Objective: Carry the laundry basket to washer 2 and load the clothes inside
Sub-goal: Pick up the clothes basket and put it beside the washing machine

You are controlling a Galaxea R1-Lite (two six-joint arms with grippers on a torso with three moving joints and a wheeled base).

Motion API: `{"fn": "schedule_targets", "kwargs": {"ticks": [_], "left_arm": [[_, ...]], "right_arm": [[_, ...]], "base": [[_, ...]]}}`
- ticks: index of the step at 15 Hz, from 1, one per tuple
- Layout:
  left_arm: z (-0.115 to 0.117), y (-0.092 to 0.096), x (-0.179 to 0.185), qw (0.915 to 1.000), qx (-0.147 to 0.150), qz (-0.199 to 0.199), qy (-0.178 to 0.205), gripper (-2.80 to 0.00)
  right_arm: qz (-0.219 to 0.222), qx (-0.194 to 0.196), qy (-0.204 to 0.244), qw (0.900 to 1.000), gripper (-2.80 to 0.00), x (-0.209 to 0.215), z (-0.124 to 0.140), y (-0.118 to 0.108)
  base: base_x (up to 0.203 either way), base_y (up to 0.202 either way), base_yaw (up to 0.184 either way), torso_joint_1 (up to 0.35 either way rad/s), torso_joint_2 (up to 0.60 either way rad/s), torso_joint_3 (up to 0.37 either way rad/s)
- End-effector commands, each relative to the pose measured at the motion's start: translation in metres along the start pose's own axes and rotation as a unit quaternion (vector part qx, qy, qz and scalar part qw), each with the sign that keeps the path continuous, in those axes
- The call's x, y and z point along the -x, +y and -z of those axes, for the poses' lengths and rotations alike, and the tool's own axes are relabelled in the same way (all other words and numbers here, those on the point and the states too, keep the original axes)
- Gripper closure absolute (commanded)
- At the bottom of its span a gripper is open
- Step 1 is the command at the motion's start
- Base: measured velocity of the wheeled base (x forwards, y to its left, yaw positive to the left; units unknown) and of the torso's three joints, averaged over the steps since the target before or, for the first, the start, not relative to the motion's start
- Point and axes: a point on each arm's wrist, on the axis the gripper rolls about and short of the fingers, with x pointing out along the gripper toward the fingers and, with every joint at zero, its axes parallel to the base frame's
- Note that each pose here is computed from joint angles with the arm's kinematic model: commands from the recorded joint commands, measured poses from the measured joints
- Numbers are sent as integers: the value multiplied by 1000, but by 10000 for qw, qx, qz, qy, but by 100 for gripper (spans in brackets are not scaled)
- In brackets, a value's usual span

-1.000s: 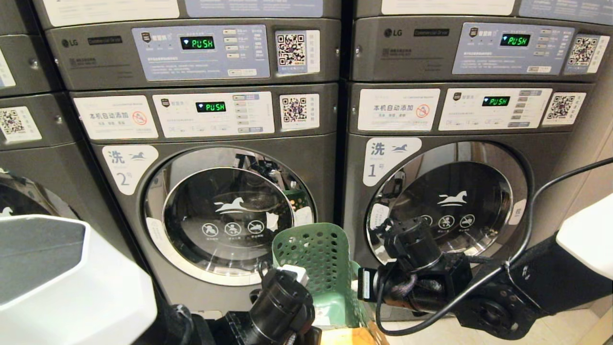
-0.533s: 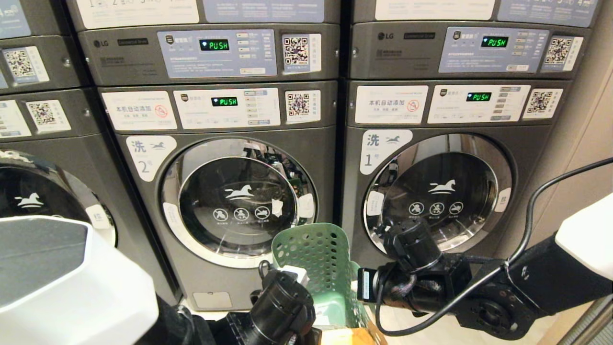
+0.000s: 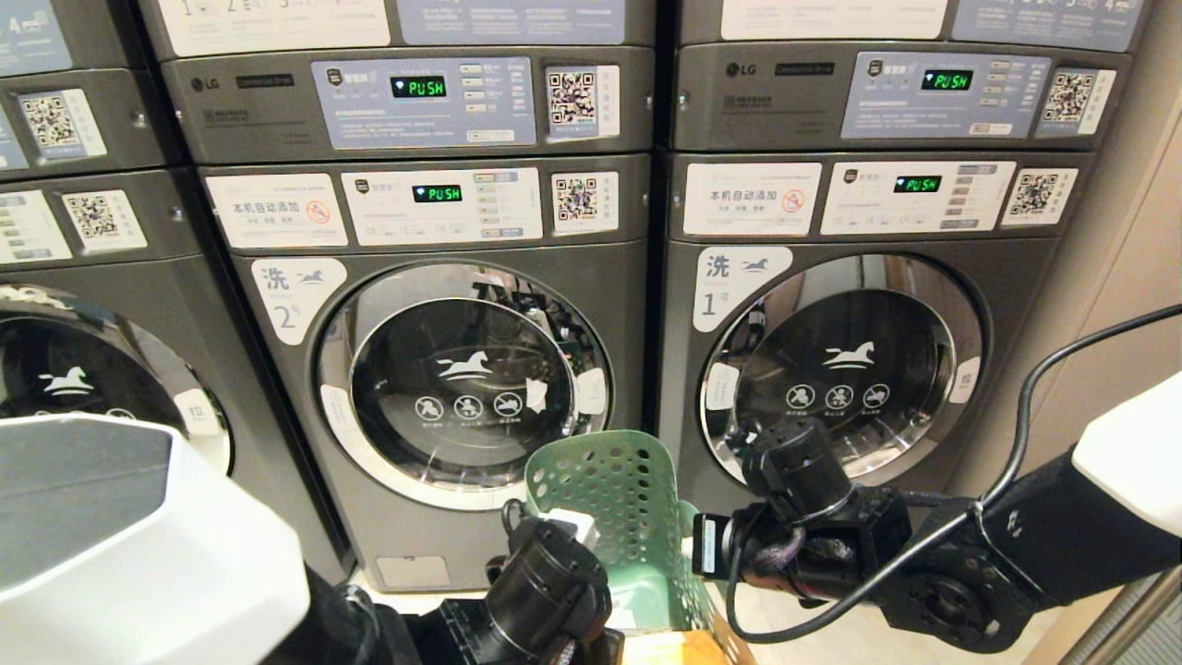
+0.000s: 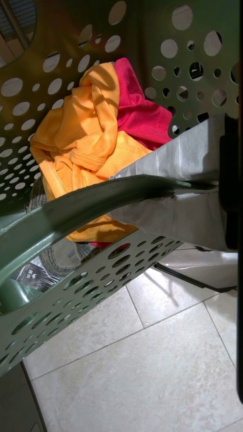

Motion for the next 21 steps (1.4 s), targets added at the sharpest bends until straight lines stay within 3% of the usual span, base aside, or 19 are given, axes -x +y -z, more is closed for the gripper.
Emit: {"fn": "schedule_targets", "kwargs": {"ticks": [1, 15, 21], "left_arm": [[-3, -2, -3, 10000, 23, 20, -50, 0], [-19, -15, -21, 9996, -103, 127, -232, 0], [-36, -27, -38, 9992, -220, 172, -287, 0]], "right_arm": [[7, 5, -40, 10000, 0, 0, -1, 0], [280, -56, -372, 9989, 0, 6, -26, -25], [587, -64, -533, 9968, 0, 9, -36, -44]], "base": [[0, 0, 0, 0, 0, 0], [0, 0, 0, 1, 0, -3], [0, 0, 0, 6, 1, -173]]}}
